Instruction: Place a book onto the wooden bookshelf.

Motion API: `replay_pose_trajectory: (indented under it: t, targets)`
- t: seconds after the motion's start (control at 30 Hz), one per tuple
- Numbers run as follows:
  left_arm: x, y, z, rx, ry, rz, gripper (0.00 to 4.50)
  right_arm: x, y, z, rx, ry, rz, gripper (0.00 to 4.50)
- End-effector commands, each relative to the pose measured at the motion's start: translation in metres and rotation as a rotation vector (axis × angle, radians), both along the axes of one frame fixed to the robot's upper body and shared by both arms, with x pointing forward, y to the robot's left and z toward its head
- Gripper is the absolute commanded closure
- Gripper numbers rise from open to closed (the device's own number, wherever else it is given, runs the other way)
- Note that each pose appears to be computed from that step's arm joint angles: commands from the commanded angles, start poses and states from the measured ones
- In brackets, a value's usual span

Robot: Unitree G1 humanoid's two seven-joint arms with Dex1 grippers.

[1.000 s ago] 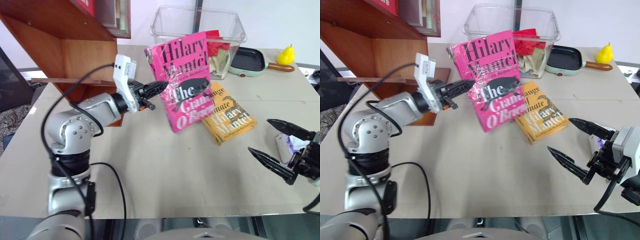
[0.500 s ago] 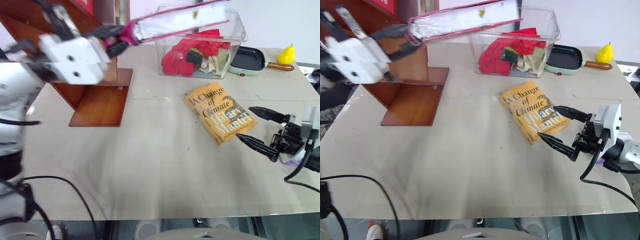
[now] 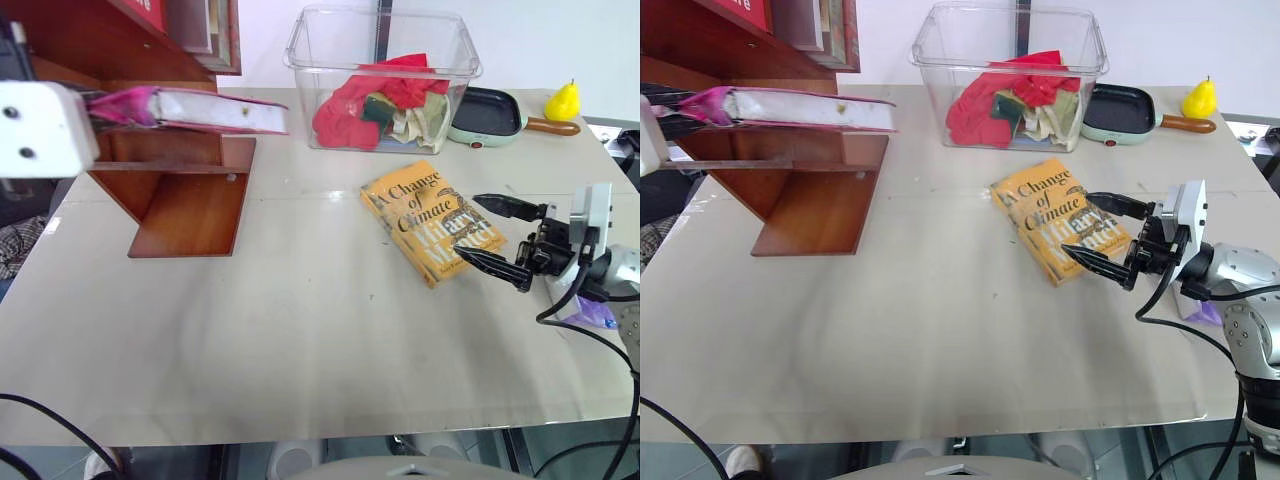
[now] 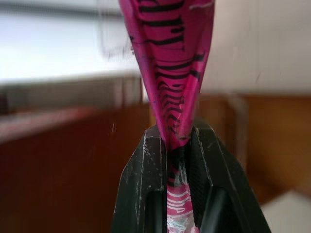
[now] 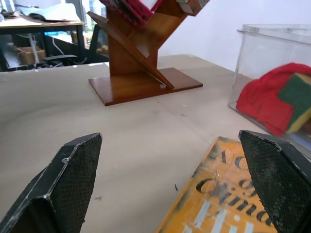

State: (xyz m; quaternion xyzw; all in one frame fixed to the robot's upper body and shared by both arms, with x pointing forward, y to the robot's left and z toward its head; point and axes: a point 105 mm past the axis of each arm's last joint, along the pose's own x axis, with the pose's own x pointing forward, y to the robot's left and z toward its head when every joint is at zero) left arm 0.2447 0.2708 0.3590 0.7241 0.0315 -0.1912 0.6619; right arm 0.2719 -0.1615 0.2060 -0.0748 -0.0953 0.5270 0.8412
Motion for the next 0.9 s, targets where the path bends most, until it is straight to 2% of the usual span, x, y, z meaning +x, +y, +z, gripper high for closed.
replay_pose_trajectory:
  t: [0.03, 0.27, 0.5, 0.67, 0.8, 0.9]
  targets:
    - [0.002, 0.024, 0.008, 0.036, -0.036, 0.1, 4.44, -0.012, 0.004, 0.023, 0.034, -0.093, 0.032, 0.0]
    - [0.022, 0.047, -0.03, -0.022, 0.053, 0.188, 4.44, -0.031, 0.005, 0.059, 0.128, -0.191, 0.012, 0.0]
    - [0.033, 0.039, -0.041, -0.098, 0.057, 0.191, 4.44, -0.035, 0.004, 0.065, 0.153, -0.187, 0.015, 0.0]
    - [0.032, 0.025, -0.029, -0.153, -0.015, 0.138, 2.0, -0.032, 0.002, 0.062, 0.151, -0.17, 0.028, 0.0]
    - [0.017, 0.01, -0.024, -0.242, 0.046, 0.067, 0.24, -0.029, -0.001, 0.061, 0.149, -0.157, 0.04, 0.0]
    - [-0.007, -0.01, -0.022, -0.366, 0.167, -0.048, 0.24, -0.026, -0.004, 0.058, 0.141, -0.143, 0.049, 0.0]
